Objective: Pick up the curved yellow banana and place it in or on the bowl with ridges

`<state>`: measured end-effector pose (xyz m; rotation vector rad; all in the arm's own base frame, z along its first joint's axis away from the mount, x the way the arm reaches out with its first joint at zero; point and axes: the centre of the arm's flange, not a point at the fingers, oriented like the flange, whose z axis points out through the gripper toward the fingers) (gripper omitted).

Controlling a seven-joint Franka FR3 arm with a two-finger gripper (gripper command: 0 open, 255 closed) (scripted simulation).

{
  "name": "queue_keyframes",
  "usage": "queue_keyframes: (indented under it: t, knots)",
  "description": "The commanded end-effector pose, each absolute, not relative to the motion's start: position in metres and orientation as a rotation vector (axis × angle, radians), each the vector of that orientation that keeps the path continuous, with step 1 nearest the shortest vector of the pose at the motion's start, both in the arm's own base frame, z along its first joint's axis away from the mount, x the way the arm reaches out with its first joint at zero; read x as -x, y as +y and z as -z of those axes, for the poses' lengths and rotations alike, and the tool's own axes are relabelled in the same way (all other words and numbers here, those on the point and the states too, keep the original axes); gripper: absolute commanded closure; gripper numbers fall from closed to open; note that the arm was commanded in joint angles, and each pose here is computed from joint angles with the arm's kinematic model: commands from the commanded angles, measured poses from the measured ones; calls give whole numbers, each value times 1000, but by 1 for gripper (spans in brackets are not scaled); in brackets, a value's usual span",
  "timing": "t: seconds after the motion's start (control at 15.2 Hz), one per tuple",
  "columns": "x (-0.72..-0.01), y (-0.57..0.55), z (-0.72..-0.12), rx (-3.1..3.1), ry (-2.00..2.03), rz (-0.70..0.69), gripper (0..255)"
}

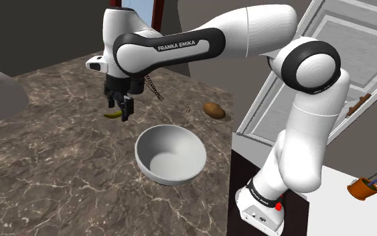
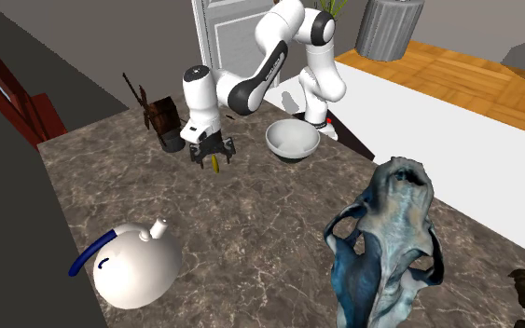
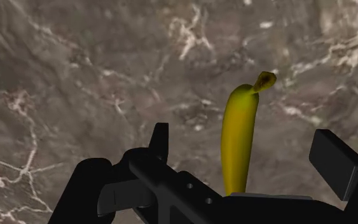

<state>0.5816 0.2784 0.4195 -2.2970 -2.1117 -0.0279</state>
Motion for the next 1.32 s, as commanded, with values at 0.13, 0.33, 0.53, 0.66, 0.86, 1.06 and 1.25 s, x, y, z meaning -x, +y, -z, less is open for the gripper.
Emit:
queue_keyframes:
  t: [0.13, 0.33, 0.53, 0.66, 0.86, 1.06, 1.25]
  knots:
    - [-582, 279, -418, 2297, -2112, 29, 0]
    - [-582, 279, -418, 2297, -2112, 29, 255]
    - [-582, 279, -418, 2297, -2112, 29, 255]
    - [-582, 279, -418, 2297, -2112, 29, 255]
    - [-583, 279, -419, 2297, -2112, 29, 255]
    - [-582, 279, -429, 2297, -2112, 29, 255]
    - [-582, 279, -445, 2297, -2112, 29, 255]
